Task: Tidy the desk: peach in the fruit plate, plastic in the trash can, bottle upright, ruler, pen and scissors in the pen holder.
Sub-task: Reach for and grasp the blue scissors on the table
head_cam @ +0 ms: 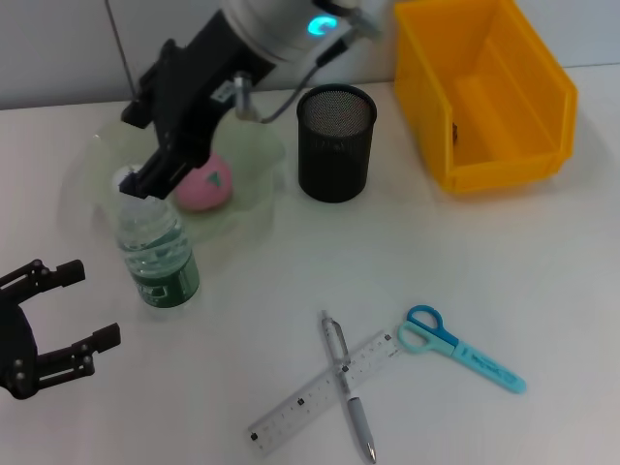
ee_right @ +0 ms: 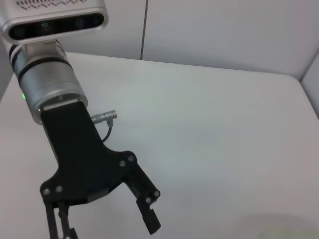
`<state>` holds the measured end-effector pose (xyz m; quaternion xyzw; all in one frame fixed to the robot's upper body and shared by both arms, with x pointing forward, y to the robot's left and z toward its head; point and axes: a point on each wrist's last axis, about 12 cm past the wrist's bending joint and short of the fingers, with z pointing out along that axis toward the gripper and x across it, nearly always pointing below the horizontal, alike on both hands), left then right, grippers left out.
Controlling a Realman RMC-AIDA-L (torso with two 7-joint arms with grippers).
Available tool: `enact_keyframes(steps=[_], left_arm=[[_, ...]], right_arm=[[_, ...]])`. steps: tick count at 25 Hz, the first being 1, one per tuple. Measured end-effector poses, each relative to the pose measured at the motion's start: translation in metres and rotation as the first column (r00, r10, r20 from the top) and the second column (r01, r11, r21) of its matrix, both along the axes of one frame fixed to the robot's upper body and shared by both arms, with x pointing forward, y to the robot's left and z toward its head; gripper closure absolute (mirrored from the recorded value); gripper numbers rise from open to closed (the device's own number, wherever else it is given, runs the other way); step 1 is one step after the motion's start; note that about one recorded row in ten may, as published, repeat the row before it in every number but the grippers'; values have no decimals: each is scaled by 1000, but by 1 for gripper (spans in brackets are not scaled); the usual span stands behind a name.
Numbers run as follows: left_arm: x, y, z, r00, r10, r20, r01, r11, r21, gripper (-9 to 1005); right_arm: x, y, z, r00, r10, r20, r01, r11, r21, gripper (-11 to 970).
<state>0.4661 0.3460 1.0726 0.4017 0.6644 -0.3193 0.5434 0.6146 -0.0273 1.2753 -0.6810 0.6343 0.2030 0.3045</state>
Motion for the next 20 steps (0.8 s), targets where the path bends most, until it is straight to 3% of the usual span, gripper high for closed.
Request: enact_keyframes(steps=[5, 7, 8, 10, 11, 12, 13, 14, 16, 20], left_arm=[[2, 0, 2, 1000, -6, -11, 6, 1000, -10, 173], [2, -1, 4, 1000, -13, -15, 12, 1000, -16, 173], [2, -1, 4, 1000, -15, -17, 15, 1000, -19, 173], [4, -2, 6, 1000, -20, -25, 19, 999, -28, 173], [5, -3, 6, 999, -24, -32, 22, 999, -33, 173], [5, -3, 6, 999, -24, -32, 22, 999, -33, 173], [6, -4, 6, 999, -26, -35, 25, 999, -37, 173], [6, -5, 6, 999, -29, -35, 28, 999, -40, 173], [5, -7, 7, 999, -38, -35, 36, 998, -48, 173], [3, -10, 10, 997, -68, -34, 66, 995, -76, 173]], right_arm=[[-13, -31, -1, 999, -37, -15, 38, 996, 79, 212], [-21, -49, -1, 998, -50, -23, 53, 990, 127, 212], [-31, -70, -3, 997, -71, -34, 76, 981, 176, 212], [-36, -80, -4, 996, -82, -42, 89, 977, 196, 212], [-46, -102, -9, 992, -112, -66, 125, 964, 236, 213], [-46, -102, -9, 992, -112, -66, 125, 964, 236, 213], [-54, -125, -16, 983, -154, -103, 177, 947, 267, 213], [-54, -125, -16, 983, -154, -103, 177, 947, 267, 213], [-66, -155, -29, 967, -191, -166, 236, 919, 317, 213], [-81, -180, -41, 960, -182, -212, 251, 895, 369, 214]])
